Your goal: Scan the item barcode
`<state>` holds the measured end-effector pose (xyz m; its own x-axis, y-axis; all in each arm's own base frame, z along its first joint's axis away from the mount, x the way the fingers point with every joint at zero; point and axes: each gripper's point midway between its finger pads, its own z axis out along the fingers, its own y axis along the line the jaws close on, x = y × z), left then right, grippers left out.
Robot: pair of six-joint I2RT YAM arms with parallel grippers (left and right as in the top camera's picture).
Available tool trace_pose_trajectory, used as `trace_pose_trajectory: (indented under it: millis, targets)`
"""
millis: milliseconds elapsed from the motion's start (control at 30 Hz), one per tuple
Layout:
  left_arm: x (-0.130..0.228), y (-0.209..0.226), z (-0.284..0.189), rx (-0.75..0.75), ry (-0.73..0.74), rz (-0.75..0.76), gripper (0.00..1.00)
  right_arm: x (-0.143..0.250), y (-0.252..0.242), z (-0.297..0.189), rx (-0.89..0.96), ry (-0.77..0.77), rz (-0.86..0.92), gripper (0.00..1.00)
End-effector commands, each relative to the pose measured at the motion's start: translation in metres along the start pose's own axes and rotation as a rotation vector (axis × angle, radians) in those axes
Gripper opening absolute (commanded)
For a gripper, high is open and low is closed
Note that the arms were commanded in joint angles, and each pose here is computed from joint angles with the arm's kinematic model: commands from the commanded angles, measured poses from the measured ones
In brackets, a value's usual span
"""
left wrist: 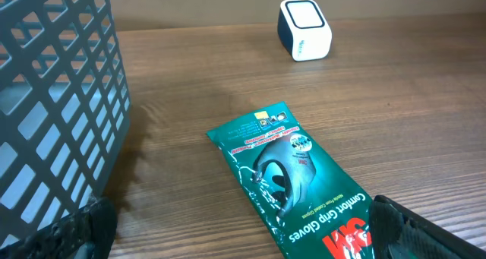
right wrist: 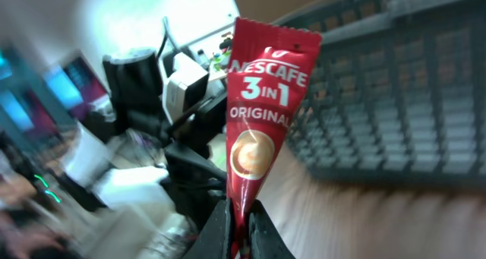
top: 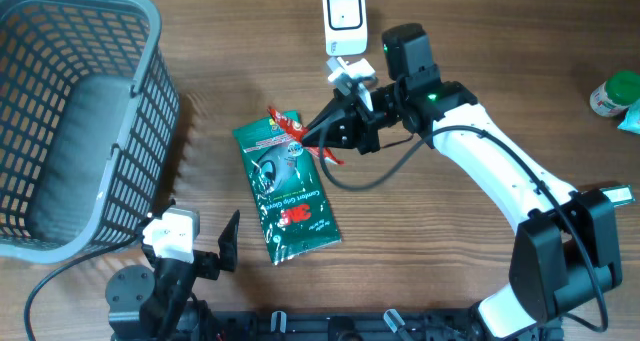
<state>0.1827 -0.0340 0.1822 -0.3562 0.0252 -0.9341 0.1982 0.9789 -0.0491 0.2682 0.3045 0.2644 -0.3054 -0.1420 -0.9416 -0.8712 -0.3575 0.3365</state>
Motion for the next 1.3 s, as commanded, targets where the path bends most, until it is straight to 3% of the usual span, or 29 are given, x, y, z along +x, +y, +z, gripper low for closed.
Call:
trace_pose_trajectory:
  millis: [0, 167, 267, 333, 367, 467, 533, 600, 800, 833, 867, 900, 933, 1000, 1133, 1167, 1233, 1267]
  targets:
    - [0.001, -0.003, 0.001, 0.016, -0.003, -0.008, 1.0, -0.012, 0.01, 0.001, -0.071, -0.03, -0.339, 0.04]
    - [0.001, -0.003, 0.001, 0.016, -0.003, -0.008, 1.0, -0.029, 0.013, 0.012, -0.101, -0.021, -0.537, 0.04]
    - [0.001, -0.003, 0.001, 0.016, -0.003, -0.008, 1.0, -0.035, 0.014, 0.015, -0.103, -0.014, -0.519, 0.04]
    - [0.001, -0.003, 0.001, 0.016, -0.003, -0.008, 1.0, -0.033, -0.005, 0.015, 0.006, 0.0, -0.333, 0.04]
    - [0.001, -0.003, 0.001, 0.016, -0.003, -0.008, 1.0, -0.024, -0.027, 0.013, 0.134, 0.015, -0.137, 0.04]
    - [0.001, -0.003, 0.001, 0.016, -0.003, -0.008, 1.0, 0.054, -0.094, -0.023, 0.652, 0.178, 0.387, 0.04]
    - [0.001, -0.003, 0.001, 0.016, -0.003, -0.008, 1.0, 0.107, -0.105, -0.059, 0.92, 0.344, 0.559, 0.04]
    - [0.001, -0.003, 0.001, 0.016, -0.003, -0.008, 1.0, 0.139, -0.103, -0.091, 1.111, 0.463, 0.66, 0.04]
    - [0.001, -0.003, 0.001, 0.016, -0.003, -0.008, 1.0, 0.182, -0.116, -0.114, 1.231, 0.587, 0.713, 0.06]
    - [0.001, -0.003, 0.001, 0.016, -0.003, -0.008, 1.0, 0.19, -0.119, -0.115, 1.232, 0.598, 0.723, 0.09]
    - [0.001, -0.003, 0.001, 0.016, -0.003, -0.008, 1.0, 0.198, -0.123, -0.116, 1.235, 0.611, 0.733, 0.25]
    - [0.001, -0.003, 0.001, 0.016, -0.003, -0.008, 1.0, 0.205, -0.126, -0.118, 1.242, 0.624, 0.74, 0.53]
    - [0.001, -0.003, 0.001, 0.016, -0.003, -0.008, 1.0, 0.212, -0.13, -0.119, 1.252, 0.634, 0.743, 0.95]
    - [0.001, -0.003, 0.001, 0.016, -0.003, -0.008, 1.0, 0.218, -0.136, -0.119, 1.255, 0.626, 0.749, 1.0]
    - [0.001, -0.003, 0.001, 0.016, -0.003, -0.008, 1.0, 0.207, -0.147, -0.118, 1.276, 0.571, 0.725, 1.0]
    - [0.001, -0.003, 0.001, 0.016, -0.003, -0.008, 1.0, 0.203, -0.15, -0.118, 1.279, 0.557, 0.709, 0.95]
    - [0.001, -0.003, 0.001, 0.016, -0.003, -0.008, 1.0, 0.197, -0.157, -0.117, 1.296, 0.511, 0.706, 0.29]
    - [0.001, -0.003, 0.001, 0.016, -0.003, -0.008, 1.0, 0.195, -0.159, -0.117, 1.311, 0.475, 0.732, 0.07]
